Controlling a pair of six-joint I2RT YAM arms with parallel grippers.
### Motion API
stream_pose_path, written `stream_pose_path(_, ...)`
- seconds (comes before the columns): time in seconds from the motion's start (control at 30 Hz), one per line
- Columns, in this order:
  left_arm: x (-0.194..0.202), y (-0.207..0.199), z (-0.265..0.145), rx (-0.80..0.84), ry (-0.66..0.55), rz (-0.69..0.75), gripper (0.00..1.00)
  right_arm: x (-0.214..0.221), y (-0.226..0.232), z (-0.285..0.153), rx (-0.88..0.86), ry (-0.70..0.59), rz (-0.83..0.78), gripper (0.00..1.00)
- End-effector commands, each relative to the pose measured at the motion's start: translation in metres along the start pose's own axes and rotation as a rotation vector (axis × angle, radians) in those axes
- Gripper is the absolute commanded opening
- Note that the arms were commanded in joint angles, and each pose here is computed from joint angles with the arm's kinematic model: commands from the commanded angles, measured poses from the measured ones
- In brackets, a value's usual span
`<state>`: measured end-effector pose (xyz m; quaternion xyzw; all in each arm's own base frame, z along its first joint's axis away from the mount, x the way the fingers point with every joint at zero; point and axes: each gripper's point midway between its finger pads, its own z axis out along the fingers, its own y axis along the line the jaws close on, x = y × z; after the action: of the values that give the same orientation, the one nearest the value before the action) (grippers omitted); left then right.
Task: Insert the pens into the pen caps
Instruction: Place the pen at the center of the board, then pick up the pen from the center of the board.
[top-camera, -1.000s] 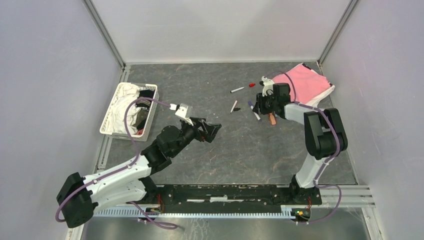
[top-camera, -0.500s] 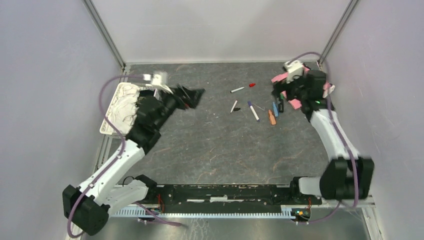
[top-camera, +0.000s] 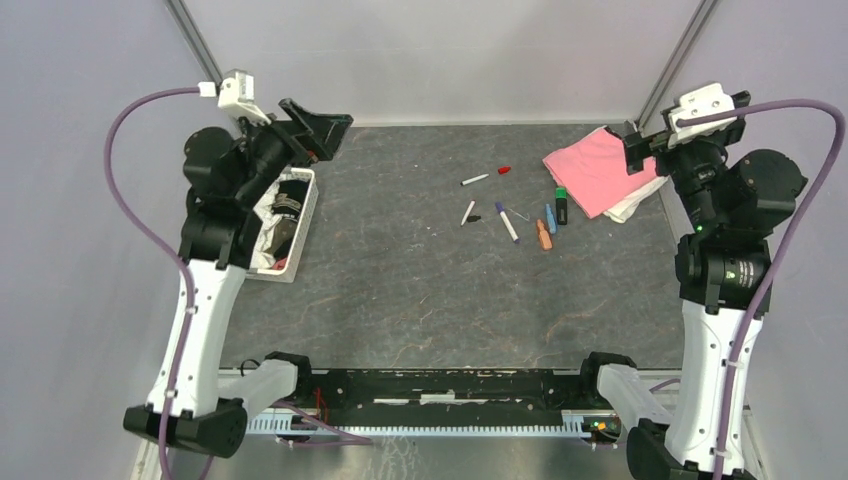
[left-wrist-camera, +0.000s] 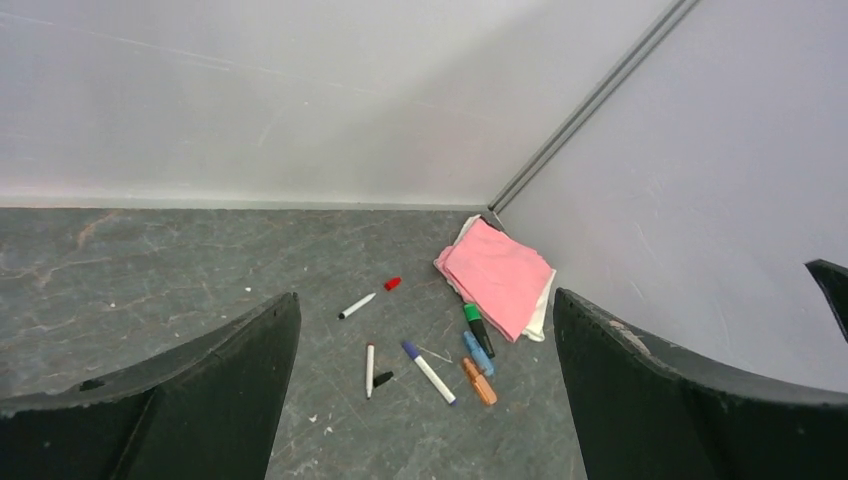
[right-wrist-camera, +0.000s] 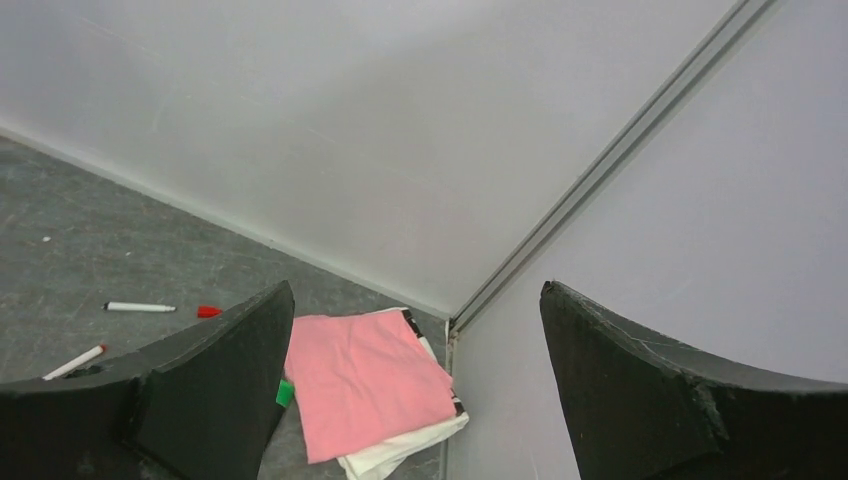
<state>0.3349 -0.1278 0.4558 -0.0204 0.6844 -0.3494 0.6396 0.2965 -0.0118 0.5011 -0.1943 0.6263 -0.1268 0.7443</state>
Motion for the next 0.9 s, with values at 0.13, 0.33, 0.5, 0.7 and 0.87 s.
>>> stream_pose_path(0.13,0.047,-0.005,-0.024,0.107,0.096,0.024,1.00,0.075,0.129,-0.003,-0.587,0.004,0.091,0.98)
stream_pose_path(0.33,0.137,0.030,-0.003,0.161,0.288,-0.075,1.00,0.161,0.208,0.022,-0.849,0.108,0.204,0.98)
stream_pose_path(0.5,0.211,0.042,0.013,0.080,0.442,-0.018,0.99,0.197,0.267,0.060,-0.884,0.325,0.114,0.94)
stream_pose_path(0.7,0.240,0.062,0.021,-0.059,0.480,0.124,0.95,0.215,0.300,0.121,-0.934,0.368,0.006,0.74)
stream_pose_path(0.87,0.233,0.072,0.021,-0.110,0.438,0.155,0.90,0.230,0.342,0.153,-0.996,0.479,0.064,0.64)
